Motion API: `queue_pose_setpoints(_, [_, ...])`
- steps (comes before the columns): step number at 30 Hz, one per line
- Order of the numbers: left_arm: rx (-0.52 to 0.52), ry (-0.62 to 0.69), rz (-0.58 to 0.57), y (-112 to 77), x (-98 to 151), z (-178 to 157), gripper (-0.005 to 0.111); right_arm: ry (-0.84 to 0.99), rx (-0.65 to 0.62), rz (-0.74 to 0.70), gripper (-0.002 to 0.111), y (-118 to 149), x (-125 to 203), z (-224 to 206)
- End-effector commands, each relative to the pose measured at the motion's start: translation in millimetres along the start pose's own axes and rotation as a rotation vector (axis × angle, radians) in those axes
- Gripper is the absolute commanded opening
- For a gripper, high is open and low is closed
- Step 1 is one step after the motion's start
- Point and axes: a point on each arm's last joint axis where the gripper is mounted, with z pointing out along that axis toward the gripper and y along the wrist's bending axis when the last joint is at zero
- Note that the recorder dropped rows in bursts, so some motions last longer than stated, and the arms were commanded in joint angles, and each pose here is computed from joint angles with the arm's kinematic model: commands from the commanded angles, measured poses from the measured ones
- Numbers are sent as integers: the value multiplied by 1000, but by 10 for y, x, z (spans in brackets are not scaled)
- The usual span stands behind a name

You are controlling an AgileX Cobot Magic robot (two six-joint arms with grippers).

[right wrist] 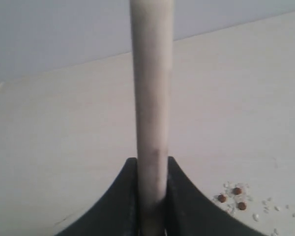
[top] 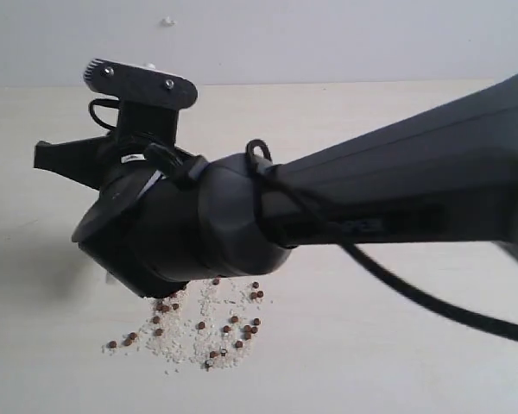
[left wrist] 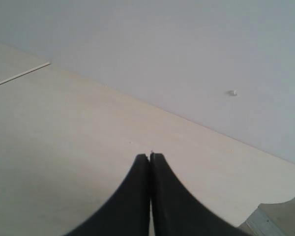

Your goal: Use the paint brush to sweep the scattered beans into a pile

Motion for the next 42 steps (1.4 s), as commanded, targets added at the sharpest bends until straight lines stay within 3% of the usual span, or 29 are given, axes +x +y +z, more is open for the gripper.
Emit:
queue_pose_setpoints(1, [8, -4, -4, -2, 6, -3, 0, 3, -148, -130, 0, 101, -54, -390])
queue_pose_setpoints(5, [8, -4, -4, -2, 6, -3, 0, 54, -214, -72, 0, -41, 224, -575])
queue_pose_setpoints(10, [8, -4, -4, -2, 6, -3, 0, 96, -460, -35, 0, 5, 560, -678])
queue_pose_setpoints(12, [8, -4, -4, -2, 6, -3, 0, 117, -486, -45, 0, 14, 635, -658])
queue_pose_setpoints(17, [6, 1, -4, 0, 10, -3, 0, 161, -388, -60, 0, -95, 804, -560])
queue_pose_setpoints(28, [6, 1, -4, 0, 10, -3, 0, 156, -109, -183, 0, -347, 802, -497])
queue_pose_setpoints(32, [6, 1, -4, 0, 10, -3, 0, 90, -62, -272, 0, -388, 741, -486])
queue_pose_setpoints(42, [6, 1, -4, 0, 10, -3, 0, 50, -24, -308, 0, -469, 608, -405])
